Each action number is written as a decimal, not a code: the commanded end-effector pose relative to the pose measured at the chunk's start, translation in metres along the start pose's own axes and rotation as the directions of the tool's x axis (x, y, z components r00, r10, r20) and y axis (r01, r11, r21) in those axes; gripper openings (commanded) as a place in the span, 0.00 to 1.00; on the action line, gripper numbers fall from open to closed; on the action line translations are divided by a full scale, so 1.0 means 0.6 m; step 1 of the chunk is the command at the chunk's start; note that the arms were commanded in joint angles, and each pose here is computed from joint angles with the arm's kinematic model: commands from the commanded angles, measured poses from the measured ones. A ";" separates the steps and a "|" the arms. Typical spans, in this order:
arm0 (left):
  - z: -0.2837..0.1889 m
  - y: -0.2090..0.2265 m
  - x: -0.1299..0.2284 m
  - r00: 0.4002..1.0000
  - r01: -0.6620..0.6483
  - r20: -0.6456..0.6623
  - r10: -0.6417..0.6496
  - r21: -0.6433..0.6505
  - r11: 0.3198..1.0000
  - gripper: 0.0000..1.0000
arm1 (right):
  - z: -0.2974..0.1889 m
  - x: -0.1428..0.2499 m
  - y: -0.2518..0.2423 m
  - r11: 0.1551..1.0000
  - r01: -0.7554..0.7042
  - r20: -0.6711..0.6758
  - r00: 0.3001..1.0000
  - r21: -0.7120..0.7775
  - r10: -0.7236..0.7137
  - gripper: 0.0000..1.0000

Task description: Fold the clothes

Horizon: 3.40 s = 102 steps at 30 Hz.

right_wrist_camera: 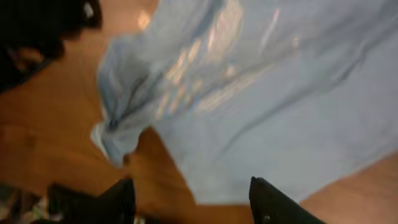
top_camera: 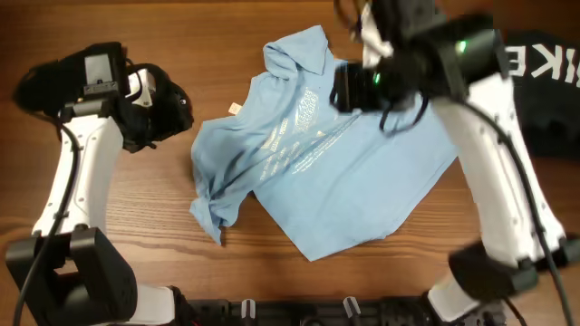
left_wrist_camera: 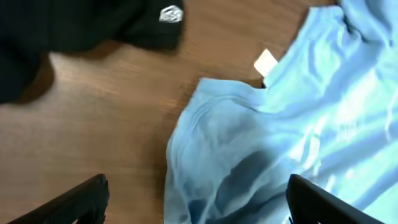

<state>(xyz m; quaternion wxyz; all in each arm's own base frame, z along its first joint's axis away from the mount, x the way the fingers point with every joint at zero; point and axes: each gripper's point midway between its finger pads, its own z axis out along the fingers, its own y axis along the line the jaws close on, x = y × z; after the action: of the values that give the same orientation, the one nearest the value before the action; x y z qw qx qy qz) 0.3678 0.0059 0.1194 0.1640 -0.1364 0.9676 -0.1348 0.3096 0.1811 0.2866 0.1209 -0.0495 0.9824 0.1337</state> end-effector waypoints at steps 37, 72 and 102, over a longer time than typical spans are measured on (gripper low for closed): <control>0.242 -0.134 0.031 0.914 -0.399 -0.072 0.399 0.014 0.917 0.04 | 0.394 0.391 -0.136 0.863 -0.388 -0.332 0.807 0.325 0.488 0.04; 0.256 0.179 -0.042 0.972 0.236 0.055 -0.230 -0.321 0.917 0.04 | 0.342 0.248 -0.497 0.497 -0.783 0.189 0.589 0.375 0.785 0.10; -0.084 0.016 0.006 0.973 0.217 -0.032 -0.227 -0.190 0.957 0.86 | 0.185 0.185 -0.187 0.972 -0.212 0.072 0.973 -0.096 0.219 0.73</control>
<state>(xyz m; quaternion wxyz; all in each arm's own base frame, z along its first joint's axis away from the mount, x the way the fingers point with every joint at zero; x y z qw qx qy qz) 0.3499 0.0502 0.1534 0.1199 -0.2780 0.9527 -0.0262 0.2457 0.0629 0.1104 0.1298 0.1398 0.9696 0.1530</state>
